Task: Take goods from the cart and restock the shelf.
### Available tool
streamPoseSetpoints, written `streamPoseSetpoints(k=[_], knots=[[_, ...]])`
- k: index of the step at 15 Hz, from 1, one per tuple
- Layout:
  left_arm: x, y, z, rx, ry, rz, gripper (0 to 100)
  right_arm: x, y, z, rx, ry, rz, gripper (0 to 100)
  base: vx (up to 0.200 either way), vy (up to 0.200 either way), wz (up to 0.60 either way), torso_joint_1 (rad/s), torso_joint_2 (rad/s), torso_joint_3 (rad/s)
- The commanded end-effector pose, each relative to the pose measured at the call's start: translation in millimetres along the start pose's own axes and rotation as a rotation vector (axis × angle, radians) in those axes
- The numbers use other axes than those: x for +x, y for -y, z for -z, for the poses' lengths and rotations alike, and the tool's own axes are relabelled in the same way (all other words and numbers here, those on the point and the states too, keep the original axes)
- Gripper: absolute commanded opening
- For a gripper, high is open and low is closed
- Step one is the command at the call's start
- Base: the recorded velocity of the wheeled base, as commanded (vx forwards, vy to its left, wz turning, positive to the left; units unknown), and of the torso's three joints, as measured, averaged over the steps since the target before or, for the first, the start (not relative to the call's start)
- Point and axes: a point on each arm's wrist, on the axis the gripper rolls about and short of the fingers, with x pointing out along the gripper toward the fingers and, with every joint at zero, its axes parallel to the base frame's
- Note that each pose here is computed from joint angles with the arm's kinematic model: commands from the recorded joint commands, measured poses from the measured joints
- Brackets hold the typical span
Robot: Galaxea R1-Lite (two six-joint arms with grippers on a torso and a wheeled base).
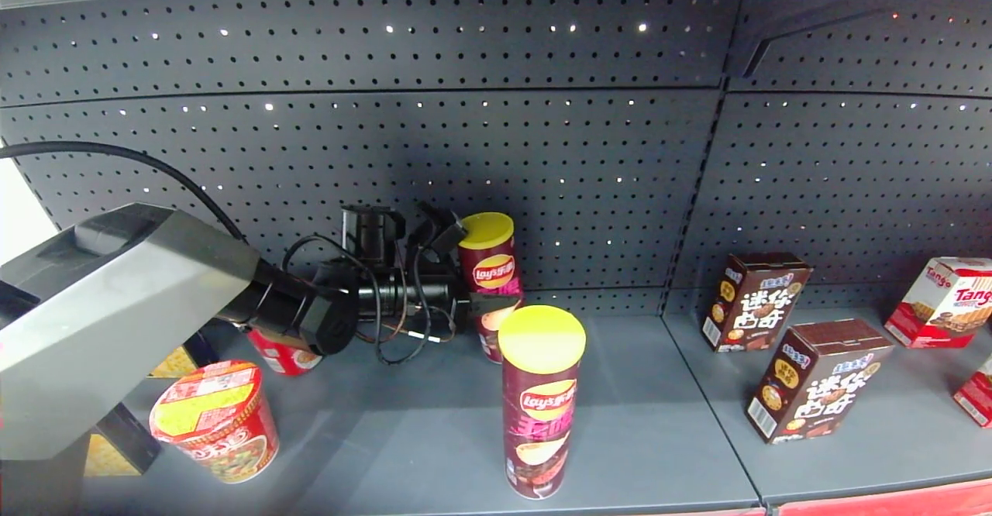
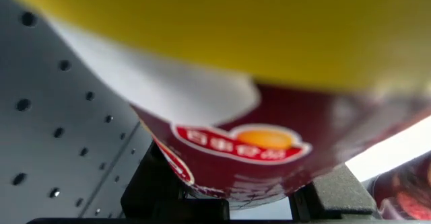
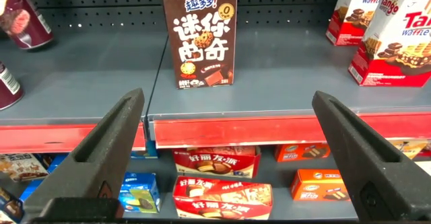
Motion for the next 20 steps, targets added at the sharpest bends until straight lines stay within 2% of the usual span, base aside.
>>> streamPoseSetpoints(k=[1, 5, 6, 12, 16, 20], knots=[[2, -0.8, 2.1, -0.003, -0.003, 0.002, 0, 0, 0, 0, 0.000, -0.001, 0.001, 100, 0.000, 0.000, 0.00, 0.000, 0.00, 0.000], [2, -0.9, 3.6, -0.004, -0.005, 0.001, 0, 0, 0, 0, 0.000, -0.001, -0.002, 100, 0.000, 0.000, 0.00, 0.000, 0.00, 0.000], [2, -0.9, 3.6, -0.004, -0.005, 0.002, 100, 0, 0, 0, 0.000, -0.001, 0.001, 100, 0.000, 0.000, 0.00, 0.000, 0.00, 0.000], [-1, -1.6, 3.1, -0.002, -0.005, -0.004, 100, 0, 0, 0, 0.000, -0.001, 0.001, 100, 0.000, 0.000, 0.00, 0.000, 0.00, 0.000], [-20, -4.4, 6.9, 0.020, -0.019, -0.037, 100, 0, 0, 0, 0.000, -0.001, -0.001, 100, 0.000, 0.000, 0.00, 0.000, 0.00, 0.000], [-54, 1.8, 5.9, 0.053, -0.037, -0.087, 100, 0, 0, 0, 0.000, -0.001, -0.001, 100, 0.000, 0.000, 0.00, 0.000, 0.00, 0.000]])
